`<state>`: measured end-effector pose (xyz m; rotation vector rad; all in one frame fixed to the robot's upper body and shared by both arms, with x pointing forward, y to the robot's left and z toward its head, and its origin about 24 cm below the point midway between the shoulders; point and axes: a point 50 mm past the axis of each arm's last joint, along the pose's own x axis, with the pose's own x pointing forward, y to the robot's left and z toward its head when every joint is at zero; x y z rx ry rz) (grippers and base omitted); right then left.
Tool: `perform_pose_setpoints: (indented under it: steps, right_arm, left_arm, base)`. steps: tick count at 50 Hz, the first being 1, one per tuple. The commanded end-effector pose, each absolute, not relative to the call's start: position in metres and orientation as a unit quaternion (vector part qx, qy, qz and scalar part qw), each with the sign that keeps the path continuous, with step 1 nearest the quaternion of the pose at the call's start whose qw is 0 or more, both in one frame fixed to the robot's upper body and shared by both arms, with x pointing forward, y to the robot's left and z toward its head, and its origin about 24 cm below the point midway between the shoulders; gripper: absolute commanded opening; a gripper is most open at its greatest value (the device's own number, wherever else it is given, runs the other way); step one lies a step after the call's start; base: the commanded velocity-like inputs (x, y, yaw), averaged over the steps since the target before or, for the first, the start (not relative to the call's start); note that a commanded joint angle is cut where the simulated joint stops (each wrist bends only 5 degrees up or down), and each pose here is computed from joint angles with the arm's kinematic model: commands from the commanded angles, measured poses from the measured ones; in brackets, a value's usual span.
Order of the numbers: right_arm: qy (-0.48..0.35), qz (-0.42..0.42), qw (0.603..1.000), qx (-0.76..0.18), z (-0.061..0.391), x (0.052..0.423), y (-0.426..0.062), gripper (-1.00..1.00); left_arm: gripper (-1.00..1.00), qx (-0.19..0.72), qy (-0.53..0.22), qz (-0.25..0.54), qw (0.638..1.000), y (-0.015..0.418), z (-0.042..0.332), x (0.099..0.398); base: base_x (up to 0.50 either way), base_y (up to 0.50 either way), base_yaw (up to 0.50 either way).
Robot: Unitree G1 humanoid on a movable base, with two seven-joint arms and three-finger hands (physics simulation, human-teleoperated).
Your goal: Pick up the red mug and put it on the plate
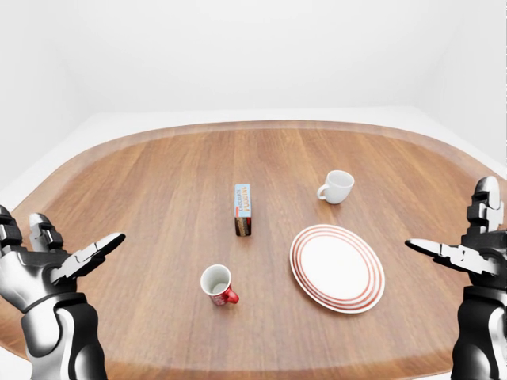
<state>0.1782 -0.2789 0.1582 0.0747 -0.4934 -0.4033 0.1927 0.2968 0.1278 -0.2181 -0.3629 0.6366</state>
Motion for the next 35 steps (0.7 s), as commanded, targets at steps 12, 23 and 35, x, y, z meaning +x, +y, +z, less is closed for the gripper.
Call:
perform_pose_setpoints:
  steps: [12,23,35]
  right_arm:
    - [-0.213,-0.088,0.973,-0.012,0.151,0.207,-0.214,1.0]
    - [-0.141,0.067,0.985,-0.067,0.117,0.231,-0.116,1.0]
    - [-0.085,0.131,0.983,-0.093,0.087,0.233,-0.07,1.0]
  left_arm:
    - [1.0,-0.107,-0.18,0.309,0.928,0.296,0.129,0.193]
    - [1.0,-0.108,-0.182,0.309,0.927,0.296,0.13,0.193]
    - [1.0,-0.109,-0.18,0.308,0.928,0.295,0.129,0.193]
  base:
    - [0.0,0.0,0.0]
    - [0.0,0.0,0.0]
    - [0.0,0.0,0.0]
